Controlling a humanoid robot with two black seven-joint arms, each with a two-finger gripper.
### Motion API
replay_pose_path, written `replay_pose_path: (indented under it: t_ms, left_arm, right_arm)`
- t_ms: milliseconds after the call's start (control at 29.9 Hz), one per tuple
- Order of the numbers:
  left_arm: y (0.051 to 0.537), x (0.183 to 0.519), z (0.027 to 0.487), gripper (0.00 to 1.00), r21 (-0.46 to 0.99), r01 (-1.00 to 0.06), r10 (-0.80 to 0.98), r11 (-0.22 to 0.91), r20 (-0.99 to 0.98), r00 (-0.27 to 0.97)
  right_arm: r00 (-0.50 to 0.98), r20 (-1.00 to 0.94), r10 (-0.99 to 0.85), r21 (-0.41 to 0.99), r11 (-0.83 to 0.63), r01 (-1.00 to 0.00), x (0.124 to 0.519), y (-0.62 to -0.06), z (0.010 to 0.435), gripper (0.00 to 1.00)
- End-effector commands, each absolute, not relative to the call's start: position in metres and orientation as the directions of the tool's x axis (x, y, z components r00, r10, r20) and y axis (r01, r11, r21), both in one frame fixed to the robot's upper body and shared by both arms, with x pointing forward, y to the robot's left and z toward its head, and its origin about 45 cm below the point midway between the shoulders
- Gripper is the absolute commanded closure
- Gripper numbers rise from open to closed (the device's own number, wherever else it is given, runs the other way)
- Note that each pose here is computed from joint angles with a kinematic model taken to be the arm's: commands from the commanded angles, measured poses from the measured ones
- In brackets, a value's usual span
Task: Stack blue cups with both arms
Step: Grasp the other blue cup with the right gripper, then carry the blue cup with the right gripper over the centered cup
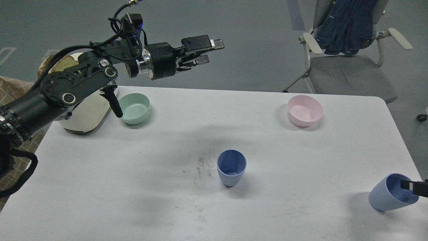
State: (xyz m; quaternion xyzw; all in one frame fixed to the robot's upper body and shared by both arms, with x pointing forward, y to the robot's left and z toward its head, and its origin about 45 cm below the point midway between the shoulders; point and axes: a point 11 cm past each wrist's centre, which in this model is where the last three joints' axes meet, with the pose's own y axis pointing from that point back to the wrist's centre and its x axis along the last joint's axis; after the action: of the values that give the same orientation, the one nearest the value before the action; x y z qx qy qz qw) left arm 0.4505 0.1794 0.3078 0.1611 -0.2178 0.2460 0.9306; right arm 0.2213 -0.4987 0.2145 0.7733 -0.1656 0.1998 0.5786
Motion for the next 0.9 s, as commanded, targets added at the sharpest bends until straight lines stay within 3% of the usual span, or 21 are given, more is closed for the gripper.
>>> replay_pose_path:
  t_ms: [0,234,301,536,703,871]
  left_arm:
    - [0.179,0.45,0.306,0.06,0.196,-0.527,0.386,0.827,0.483,0.786]
    - [0.181,0.449,0.307,0.06,0.197,-0.527,0.385,0.827,0.485,0.785]
    - [0.181,0.449,0.307,0.06,0.196,-0.525,0.384,0.828,0.485,0.786]
    - [0.18,0.449,0.307,0.06,0.197,-0.525,0.383,0.828,0.485,0.786]
    - [0.179,0.448,0.306,0.06,0.197,-0.522,0.38,0.83,0.484,0.788]
    - [0.177,0.448,0.306,0.06,0.2,-0.52,0.378,0.83,0.484,0.789]
  right_arm:
    - [0.879,0.477,-0.018,0.84,-0.284,-0.462,0.219,-0.495,0.202,0.32]
    - [0.888,0.459,-0.012,0.849,-0.29,-0.442,0.215,-0.493,0.185,0.92]
    - [0.888,0.46,-0.014,0.847,-0.292,-0.444,0.215,-0.492,0.186,1.0]
    - [0.869,0.494,-0.013,0.822,-0.318,-0.472,0.224,-0.483,0.197,1.0]
    - [0.786,0.618,-0.006,0.731,-0.364,-0.577,0.251,-0.467,0.251,1.0]
    - [0.73,0.677,0.091,0.688,-0.429,-0.585,0.298,-0.433,0.293,1.0]
